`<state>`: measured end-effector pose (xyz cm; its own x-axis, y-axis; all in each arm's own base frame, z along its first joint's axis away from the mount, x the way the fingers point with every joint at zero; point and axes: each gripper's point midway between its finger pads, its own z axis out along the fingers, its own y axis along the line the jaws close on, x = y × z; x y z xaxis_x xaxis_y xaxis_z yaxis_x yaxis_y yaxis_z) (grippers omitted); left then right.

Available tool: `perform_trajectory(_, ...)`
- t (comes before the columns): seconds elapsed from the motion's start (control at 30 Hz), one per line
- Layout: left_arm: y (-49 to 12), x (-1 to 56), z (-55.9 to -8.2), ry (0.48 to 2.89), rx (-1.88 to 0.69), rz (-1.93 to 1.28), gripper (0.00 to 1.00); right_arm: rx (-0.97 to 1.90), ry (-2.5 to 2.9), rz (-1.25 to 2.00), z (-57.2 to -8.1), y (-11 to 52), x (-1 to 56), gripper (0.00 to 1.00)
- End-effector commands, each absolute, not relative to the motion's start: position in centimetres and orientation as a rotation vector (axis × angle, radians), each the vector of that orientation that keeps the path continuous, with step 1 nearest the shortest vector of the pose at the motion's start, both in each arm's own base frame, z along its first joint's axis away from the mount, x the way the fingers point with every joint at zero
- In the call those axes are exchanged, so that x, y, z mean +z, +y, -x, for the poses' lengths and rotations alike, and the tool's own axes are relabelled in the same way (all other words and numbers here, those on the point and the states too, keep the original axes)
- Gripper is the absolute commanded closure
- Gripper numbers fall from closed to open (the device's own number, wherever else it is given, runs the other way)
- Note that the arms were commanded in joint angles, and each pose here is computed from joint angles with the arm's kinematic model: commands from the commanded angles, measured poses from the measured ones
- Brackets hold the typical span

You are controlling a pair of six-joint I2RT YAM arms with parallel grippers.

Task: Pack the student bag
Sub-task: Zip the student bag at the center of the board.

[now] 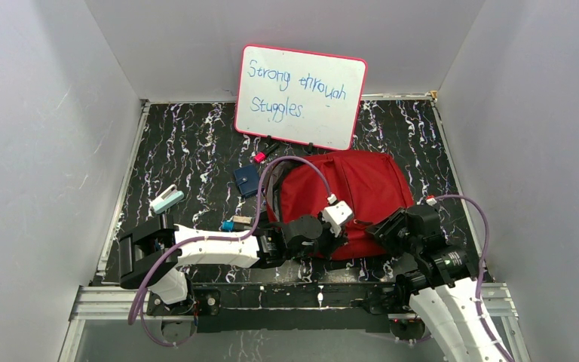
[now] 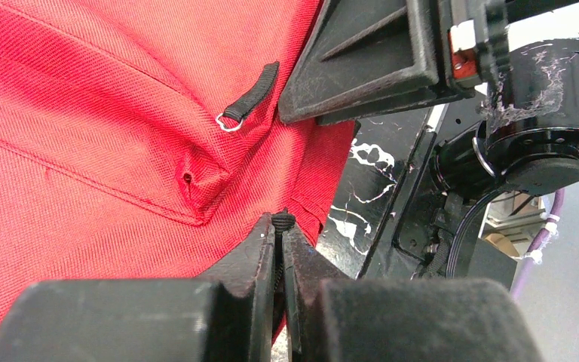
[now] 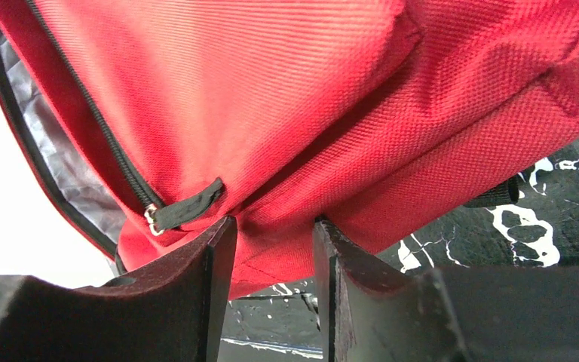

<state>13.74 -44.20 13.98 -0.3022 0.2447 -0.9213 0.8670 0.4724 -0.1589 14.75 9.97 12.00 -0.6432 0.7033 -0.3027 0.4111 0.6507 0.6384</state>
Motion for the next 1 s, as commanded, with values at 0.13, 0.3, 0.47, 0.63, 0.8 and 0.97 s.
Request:
perform_trajectory(0.13, -44.2, 16.5, -14.5, 1.749, -0.854, -0.896, 1.00, 0.636, 2.305, -0.917, -15.8, 9.0, 10.5, 0.75)
perform_trajectory(0.3, -43.0, 16.5, -15.1, 1.755, -0.804, -0.862, 1.00, 0.588, 2.277, -0.946, -15.8, 8.1, 10.5, 1.00)
perform_trajectory(0.47, -41.3, 16.6, -16.1, 1.765, -0.718, -0.831, 1.00, 0.549, 2.259, -0.965, -15.5, 7.3, 10.5, 1.00)
perform_trajectory(0.63, -39.2, 16.8, -17.0, 1.775, -0.630, -0.783, 1.00, 0.543, 2.256, -0.967, -15.4, 7.2, 10.4, 1.00)
perform_trajectory(0.8, -36.7, 17.0, -17.8, 1.785, -0.547, -0.730, 1.00, 0.536, 2.253, -0.967, -15.4, 7.1, 10.3, 1.00)
perform_trajectory(0.97, -34.0, 17.0, -18.6, 1.790, -0.452, -0.696, 1.00, 0.530, 2.252, -0.964, -15.4, 7.0, 10.2, 1.00)
